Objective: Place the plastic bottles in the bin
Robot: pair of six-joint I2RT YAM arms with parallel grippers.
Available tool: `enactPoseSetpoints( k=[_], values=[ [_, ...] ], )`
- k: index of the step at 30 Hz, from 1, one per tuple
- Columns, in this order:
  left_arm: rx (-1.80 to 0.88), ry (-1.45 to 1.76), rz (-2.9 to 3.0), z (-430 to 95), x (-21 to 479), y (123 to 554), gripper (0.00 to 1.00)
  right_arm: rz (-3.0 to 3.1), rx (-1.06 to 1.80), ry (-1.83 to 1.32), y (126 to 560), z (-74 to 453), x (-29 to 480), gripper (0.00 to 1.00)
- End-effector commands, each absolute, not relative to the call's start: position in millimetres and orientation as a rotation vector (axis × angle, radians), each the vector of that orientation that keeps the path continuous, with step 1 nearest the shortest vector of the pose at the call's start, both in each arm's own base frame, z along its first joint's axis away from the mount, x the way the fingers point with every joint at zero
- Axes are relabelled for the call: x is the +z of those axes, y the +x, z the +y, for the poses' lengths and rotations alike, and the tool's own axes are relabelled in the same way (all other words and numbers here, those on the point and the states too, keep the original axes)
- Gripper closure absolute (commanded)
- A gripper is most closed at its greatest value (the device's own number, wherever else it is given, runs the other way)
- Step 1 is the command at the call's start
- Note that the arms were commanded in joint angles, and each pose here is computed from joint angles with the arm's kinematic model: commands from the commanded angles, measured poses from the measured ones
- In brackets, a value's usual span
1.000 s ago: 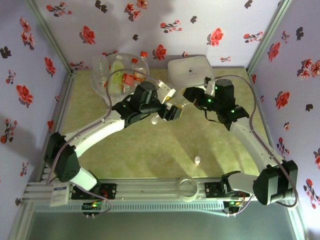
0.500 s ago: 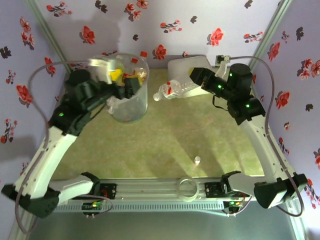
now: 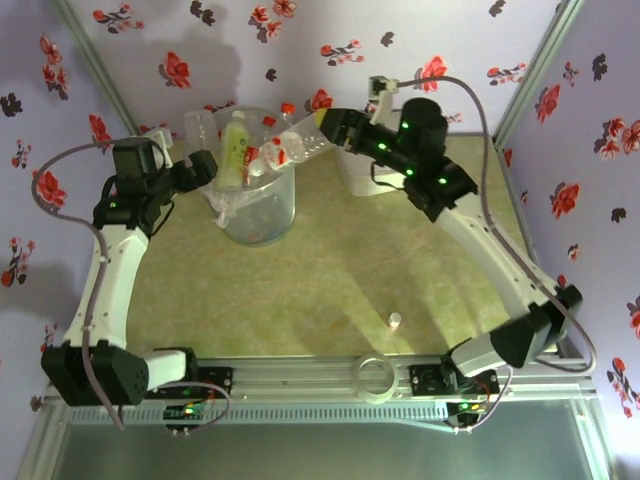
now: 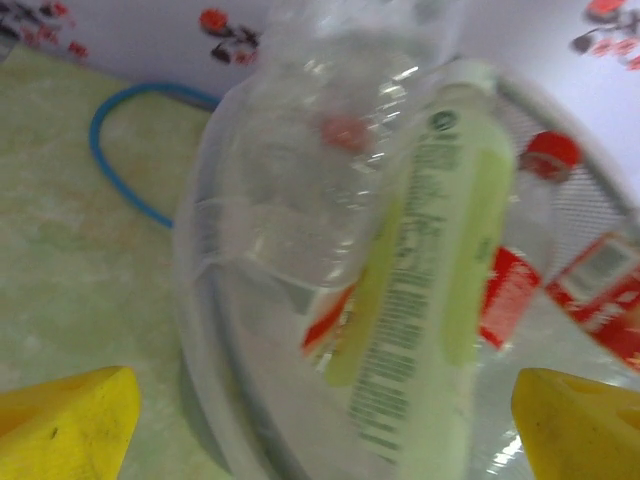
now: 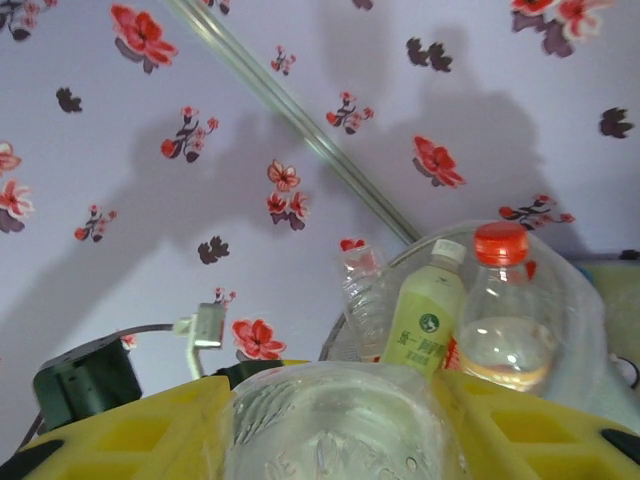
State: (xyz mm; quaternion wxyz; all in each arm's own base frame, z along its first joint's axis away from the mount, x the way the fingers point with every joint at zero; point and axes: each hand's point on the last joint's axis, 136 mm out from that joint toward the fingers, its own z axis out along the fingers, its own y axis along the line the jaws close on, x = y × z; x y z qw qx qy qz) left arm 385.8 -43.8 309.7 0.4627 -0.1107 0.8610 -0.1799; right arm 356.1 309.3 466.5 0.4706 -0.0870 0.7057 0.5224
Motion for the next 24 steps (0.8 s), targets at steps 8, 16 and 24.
enactPoseSetpoints(
  k=[8, 16, 24],
  values=[
    [-0.402, -0.206, 2.206, -42, 293, 398, 0.06, 1.828, 1.051, -0.499, 365, 378, 438, 0.55],
    [-0.43, -0.165, 2.247, -49, 287, 398, 0.1, 1.975, 0.929, -0.682, 364, 410, 399, 0.58],
    [-0.481, -0.136, 2.273, -57, 278, 402, 0.12, 2.06, 0.917, -0.792, 375, 453, 355, 0.57]
  ],
)
